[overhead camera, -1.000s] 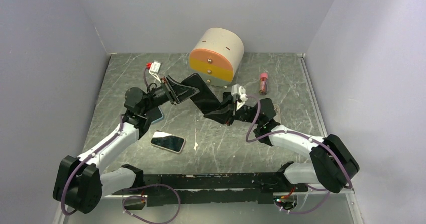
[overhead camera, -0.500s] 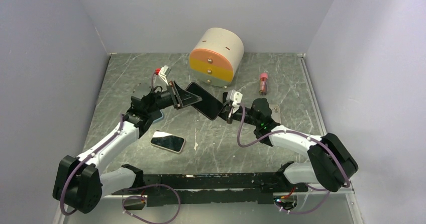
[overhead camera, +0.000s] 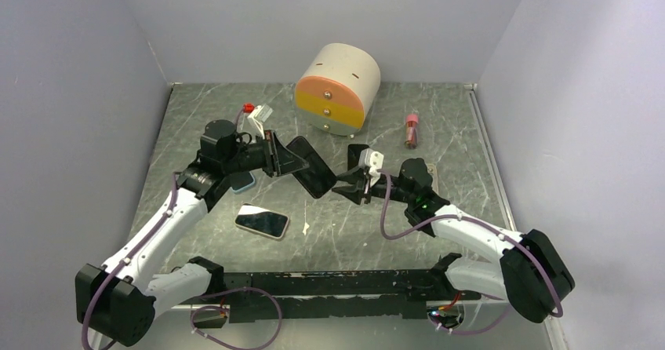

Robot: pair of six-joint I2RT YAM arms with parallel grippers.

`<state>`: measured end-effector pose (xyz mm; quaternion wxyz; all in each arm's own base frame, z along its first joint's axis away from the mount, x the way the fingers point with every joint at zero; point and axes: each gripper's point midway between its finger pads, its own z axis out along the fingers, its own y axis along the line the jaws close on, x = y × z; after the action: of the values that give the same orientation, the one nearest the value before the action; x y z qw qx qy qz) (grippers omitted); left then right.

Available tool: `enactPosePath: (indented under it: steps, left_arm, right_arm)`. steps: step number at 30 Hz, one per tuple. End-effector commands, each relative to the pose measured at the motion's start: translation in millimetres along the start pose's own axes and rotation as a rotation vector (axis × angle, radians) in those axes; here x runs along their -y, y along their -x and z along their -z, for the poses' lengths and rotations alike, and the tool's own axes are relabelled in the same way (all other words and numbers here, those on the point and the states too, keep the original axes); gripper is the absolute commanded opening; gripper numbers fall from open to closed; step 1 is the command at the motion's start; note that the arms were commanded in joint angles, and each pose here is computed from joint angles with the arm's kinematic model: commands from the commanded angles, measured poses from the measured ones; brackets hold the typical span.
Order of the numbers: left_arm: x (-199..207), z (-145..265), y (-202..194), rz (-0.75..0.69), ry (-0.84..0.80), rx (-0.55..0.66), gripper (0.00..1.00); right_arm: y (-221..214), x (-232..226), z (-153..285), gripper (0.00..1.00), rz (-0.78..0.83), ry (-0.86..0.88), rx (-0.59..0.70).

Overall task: Take the phone out of the phone case
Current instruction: Remove the phone case from the phone.

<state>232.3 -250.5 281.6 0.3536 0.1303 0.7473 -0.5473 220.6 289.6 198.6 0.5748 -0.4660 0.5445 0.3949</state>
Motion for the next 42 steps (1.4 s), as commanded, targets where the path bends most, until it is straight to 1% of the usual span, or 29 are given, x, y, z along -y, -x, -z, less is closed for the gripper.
enactPosePath:
  steps: [1, 5, 7, 9, 15, 21, 27, 32, 39, 41, 42]
  left_arm:
    - [28.0, 12.6, 4.9, -0.198, -0.081, -0.062, 0.03]
    - [30.8, 14.1, -4.0, -0.248, -0.123, -0.143, 0.03]
    - [33.9, 15.4, -8.0, -0.268, -0.153, -0.179, 0.03]
    - [34.9, 16.7, -10.9, -0.293, -0.169, -0.202, 0.02]
    - [28.6, 19.5, -13.0, -0.364, -0.145, -0.235, 0.03]
    - [27.7, 21.3, -13.7, -0.418, -0.148, -0.244, 0.03]
    - [32.6, 24.6, -18.8, -0.448, -0.188, -0.255, 0.03]
    - [38.2, 28.2, -20.0, -0.47, -0.209, -0.25, 0.02]
    - [42.2, 30.2, -23.8, -0.466, -0.239, -0.263, 0.03]
    - [43.4, 31.6, -25.3, -0.462, -0.243, -0.267, 0.02]
    - [42.8, 31.8, -25.5, -0.483, -0.247, -0.267, 0.03]
  right_arm:
    - [-0.7, -20.6, 4.2, 0.43, -0.01, 0.114, -0.018]
    - [2.4, -25.8, 4.6, 0.51, 0.008, 0.158, -0.029]
    - [4.2, -27.4, 4.4, 0.52, 0.017, 0.174, -0.029]
    - [7.4, -28.9, 3.8, 0.53, 0.023, 0.191, -0.025]
    - [18.7, -36.6, 3.1, 0.53, 0.036, 0.253, -0.007]
    - [25.3, -42.8, -4.1, 0.5, 0.017, 0.323, -0.027]
    - [26.7, -51.0, -7.6, 0.47, 0.065, 0.404, -0.032]
    - [19.7, -58.6, -9.5, 0.44, 0.065, 0.474, -0.07]
    - [19.1, -57.6, -16.2, 0.37, 0.094, 0.484, -0.081]
    - [20.6, -55.7, -17.2, 0.33, 0.108, 0.477, -0.077]
    - [21.0, -55.6, -17.5, 0.31, 0.117, 0.48, -0.076]
